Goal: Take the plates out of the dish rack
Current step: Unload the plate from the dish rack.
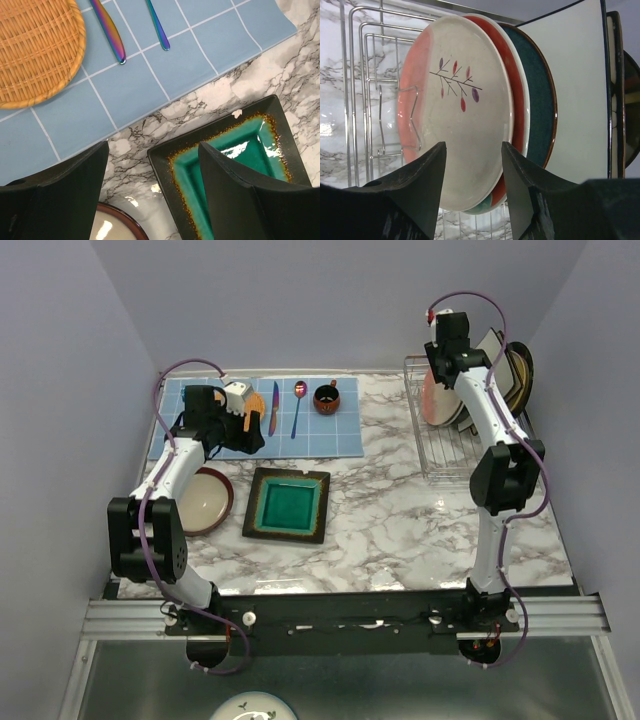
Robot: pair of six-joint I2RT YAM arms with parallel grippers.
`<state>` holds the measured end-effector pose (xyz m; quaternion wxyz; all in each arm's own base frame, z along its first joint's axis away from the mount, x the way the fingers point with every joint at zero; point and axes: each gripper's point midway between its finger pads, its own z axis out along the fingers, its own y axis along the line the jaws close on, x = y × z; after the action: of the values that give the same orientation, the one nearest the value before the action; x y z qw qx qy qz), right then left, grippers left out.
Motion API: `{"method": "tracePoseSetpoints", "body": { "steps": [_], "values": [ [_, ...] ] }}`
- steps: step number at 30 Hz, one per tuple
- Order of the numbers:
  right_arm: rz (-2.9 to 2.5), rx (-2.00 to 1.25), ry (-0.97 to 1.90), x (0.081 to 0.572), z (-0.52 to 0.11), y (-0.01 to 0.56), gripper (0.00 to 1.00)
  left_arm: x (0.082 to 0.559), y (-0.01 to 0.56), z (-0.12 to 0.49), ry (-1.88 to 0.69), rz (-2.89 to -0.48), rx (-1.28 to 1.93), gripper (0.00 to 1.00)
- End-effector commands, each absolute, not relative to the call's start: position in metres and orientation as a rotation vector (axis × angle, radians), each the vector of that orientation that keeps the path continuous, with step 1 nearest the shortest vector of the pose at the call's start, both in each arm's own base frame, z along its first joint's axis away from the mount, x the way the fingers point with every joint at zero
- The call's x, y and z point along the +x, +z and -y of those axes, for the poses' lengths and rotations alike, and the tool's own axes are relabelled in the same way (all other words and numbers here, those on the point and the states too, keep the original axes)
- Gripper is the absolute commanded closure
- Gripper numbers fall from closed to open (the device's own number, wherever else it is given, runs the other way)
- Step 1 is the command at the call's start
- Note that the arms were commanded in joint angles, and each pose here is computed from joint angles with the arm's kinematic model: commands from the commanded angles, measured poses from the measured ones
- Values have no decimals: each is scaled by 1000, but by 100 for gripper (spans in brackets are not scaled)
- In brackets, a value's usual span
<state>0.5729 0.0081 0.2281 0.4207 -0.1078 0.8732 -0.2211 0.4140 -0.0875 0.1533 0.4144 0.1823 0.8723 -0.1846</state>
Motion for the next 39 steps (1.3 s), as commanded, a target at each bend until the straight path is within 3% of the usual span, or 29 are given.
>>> {"method": "tracePoseSetpoints", "body": {
  "steps": [1,9,39],
  "values": [
    [-2210,-258,-613,575,8,218,44,416,166,86,-435,-2142,452,19],
    [-2238,-250,-623,578,18,204,44,416,170,87,-433,-2134,456,19],
    [-2213,-212,-548,557,16,237,44,412,168,86,-427,-2128,457,18]
  ]
}}
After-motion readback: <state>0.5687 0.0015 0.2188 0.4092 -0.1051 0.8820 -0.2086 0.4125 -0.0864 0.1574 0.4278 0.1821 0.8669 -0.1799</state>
